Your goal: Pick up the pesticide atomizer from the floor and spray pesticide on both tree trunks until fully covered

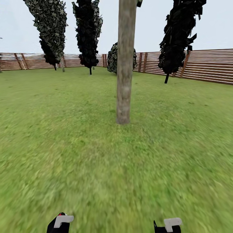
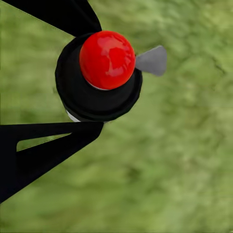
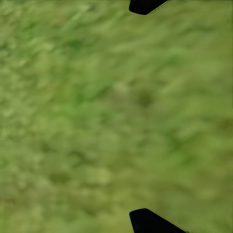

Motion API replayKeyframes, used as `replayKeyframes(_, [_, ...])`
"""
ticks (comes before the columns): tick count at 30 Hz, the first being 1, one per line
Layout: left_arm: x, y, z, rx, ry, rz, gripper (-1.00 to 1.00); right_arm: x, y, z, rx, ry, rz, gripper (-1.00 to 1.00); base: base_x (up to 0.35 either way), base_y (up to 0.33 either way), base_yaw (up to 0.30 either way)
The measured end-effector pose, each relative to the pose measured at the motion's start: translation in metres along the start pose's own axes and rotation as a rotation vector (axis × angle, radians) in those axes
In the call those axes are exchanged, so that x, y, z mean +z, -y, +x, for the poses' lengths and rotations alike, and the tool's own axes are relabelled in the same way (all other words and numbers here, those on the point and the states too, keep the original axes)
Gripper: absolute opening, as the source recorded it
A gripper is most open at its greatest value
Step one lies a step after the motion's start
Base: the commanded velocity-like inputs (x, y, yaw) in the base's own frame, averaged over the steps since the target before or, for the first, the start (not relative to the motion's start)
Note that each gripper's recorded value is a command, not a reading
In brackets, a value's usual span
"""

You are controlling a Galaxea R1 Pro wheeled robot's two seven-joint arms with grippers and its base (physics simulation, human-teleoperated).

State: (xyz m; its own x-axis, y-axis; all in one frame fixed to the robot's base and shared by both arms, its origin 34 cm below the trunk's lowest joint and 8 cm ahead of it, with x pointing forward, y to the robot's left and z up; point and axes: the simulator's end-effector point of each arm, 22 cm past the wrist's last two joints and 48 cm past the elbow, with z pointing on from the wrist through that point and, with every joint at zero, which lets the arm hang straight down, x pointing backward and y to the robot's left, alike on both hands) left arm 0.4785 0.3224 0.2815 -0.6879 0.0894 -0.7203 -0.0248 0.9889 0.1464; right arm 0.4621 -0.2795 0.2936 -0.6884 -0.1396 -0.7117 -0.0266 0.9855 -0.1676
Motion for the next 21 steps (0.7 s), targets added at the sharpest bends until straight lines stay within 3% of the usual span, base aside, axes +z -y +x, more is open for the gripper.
replayKeyframes(21, [-0.0001, 0.0, 0.0005, 0.0, -0.002, 0.0, -1.0, 0.0001, 0.0009, 0.0001, -0.003, 0.0, 0.001, 1.0, 0.339, 0.0, 0.0])
